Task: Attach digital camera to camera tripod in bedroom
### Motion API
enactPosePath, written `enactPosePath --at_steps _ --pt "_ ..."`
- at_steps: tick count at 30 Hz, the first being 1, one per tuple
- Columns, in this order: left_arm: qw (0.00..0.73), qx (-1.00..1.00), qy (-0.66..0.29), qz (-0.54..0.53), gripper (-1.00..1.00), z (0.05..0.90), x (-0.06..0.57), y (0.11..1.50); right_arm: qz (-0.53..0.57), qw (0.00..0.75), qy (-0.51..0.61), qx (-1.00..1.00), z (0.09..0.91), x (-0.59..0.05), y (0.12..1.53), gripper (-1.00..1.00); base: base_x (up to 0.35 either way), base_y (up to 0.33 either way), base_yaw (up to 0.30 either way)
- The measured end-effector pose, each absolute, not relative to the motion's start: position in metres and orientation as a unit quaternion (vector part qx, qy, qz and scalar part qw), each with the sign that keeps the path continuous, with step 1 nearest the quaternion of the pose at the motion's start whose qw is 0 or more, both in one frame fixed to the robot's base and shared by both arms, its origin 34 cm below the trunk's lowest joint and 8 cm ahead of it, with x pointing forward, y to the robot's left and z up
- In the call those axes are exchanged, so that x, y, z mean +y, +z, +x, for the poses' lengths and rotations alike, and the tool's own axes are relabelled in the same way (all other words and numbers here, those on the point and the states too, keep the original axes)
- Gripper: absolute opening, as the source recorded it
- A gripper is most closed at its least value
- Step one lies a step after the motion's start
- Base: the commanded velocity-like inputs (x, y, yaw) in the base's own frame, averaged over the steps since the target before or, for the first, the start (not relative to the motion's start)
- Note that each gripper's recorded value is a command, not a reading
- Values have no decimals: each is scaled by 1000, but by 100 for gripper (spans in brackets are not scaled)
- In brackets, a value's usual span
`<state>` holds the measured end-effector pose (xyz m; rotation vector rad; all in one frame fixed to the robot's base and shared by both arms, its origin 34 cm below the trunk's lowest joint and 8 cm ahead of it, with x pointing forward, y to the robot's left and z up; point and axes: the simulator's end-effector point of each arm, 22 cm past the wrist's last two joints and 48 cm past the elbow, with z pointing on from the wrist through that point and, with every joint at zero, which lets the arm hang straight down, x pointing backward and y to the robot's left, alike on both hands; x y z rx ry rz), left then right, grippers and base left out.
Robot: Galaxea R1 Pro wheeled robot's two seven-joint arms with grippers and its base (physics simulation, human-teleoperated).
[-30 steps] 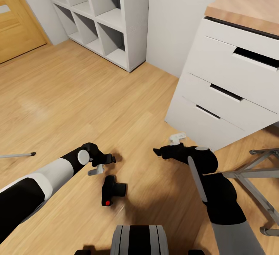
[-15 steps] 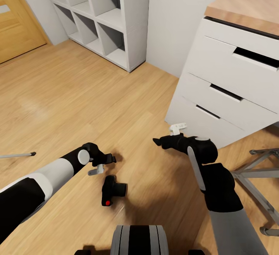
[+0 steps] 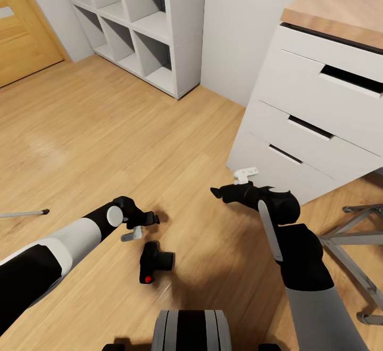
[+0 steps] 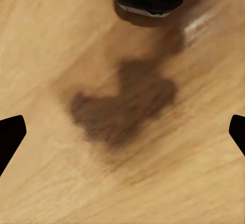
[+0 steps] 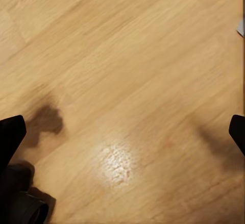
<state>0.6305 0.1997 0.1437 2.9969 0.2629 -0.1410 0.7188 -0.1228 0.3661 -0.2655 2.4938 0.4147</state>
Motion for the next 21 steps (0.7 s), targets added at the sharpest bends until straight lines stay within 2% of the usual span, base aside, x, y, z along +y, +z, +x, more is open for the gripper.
enactPosePath --at_steps 21 --pt "86 104 -72 988 100 619 189 141 -91 300 161 936 724 -121 368 100 0 0 0"
